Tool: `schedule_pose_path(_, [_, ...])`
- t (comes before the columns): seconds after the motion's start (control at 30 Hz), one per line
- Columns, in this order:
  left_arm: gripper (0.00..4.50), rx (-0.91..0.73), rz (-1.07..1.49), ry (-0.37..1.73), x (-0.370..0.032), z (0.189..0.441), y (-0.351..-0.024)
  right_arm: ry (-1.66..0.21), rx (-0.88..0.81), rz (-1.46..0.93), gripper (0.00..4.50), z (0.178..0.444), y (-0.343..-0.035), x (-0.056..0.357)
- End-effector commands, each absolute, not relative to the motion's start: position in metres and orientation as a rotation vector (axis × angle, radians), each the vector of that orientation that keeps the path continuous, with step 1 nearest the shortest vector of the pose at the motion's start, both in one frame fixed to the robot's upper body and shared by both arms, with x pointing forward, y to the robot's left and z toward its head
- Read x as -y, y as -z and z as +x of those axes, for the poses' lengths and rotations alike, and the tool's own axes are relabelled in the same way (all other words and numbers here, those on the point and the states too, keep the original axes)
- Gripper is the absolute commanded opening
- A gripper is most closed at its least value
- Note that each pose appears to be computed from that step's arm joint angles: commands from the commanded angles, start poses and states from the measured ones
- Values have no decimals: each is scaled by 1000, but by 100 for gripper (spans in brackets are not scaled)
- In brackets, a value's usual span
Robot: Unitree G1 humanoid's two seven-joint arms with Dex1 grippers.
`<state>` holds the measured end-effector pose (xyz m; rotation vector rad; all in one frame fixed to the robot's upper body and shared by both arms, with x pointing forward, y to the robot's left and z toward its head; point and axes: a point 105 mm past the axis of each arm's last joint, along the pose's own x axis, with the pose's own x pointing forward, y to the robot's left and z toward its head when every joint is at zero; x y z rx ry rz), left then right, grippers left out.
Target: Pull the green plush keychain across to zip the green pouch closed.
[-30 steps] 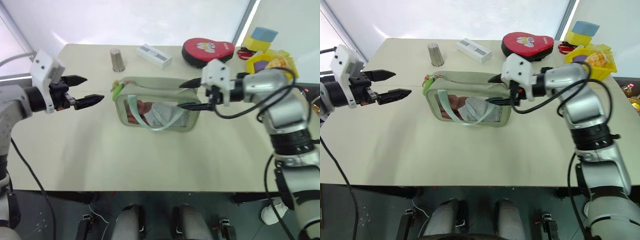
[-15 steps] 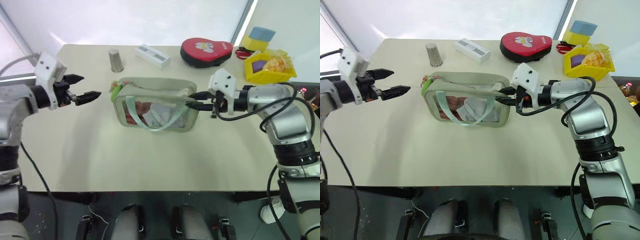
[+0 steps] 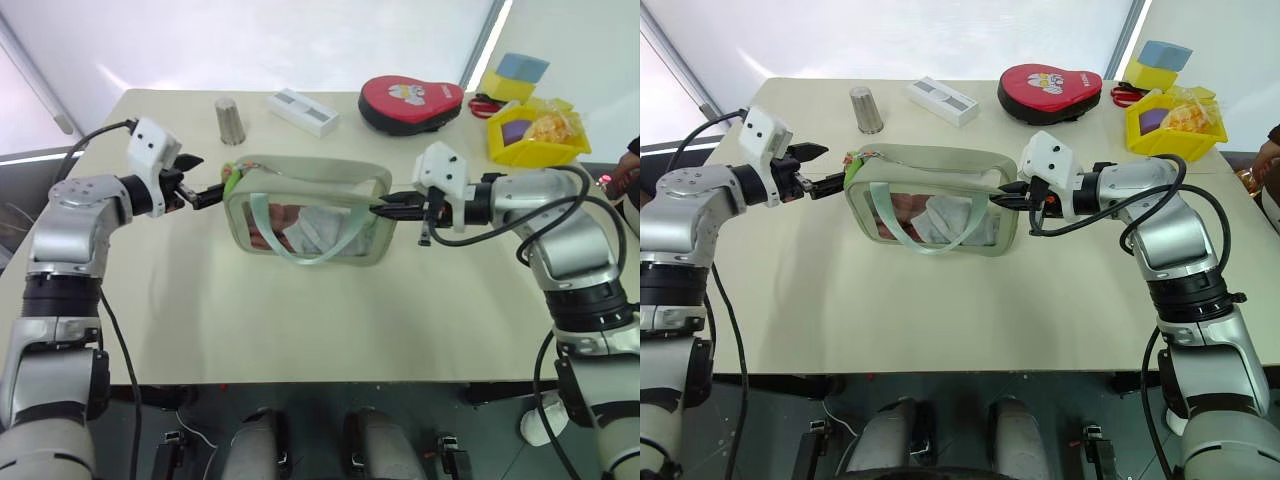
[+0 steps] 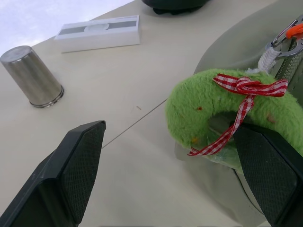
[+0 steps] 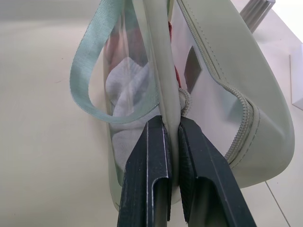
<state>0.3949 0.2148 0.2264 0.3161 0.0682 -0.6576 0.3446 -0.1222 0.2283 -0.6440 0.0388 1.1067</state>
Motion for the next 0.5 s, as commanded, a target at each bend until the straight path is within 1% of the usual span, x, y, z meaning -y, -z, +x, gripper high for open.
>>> schedule_pose_path(0.03, [397,-6,322,699,-204,395,-240,-1120,17,-661,0,341,-240,115])
schedule_pose_path(0.1, [318,0,308,729,-199,392,-241,-1113,22,-662,0,341,-241,115])
schedule_pose_path(0.13, [261,1,294,739,-198,391,-241,-1111,24,-662,0,342,-241,115])
schedule_pose_path(0.3, [5,-4,290,729,-200,393,-241,-1106,32,-659,0,343,-242,113])
schedule_pose_path(0.43, [5,11,283,711,-204,393,-251,-1094,42,-659,0,345,-243,113])
schedule_pose_path(0.5, [5,35,287,729,-204,388,-267,-1088,46,-658,0,347,-244,113])
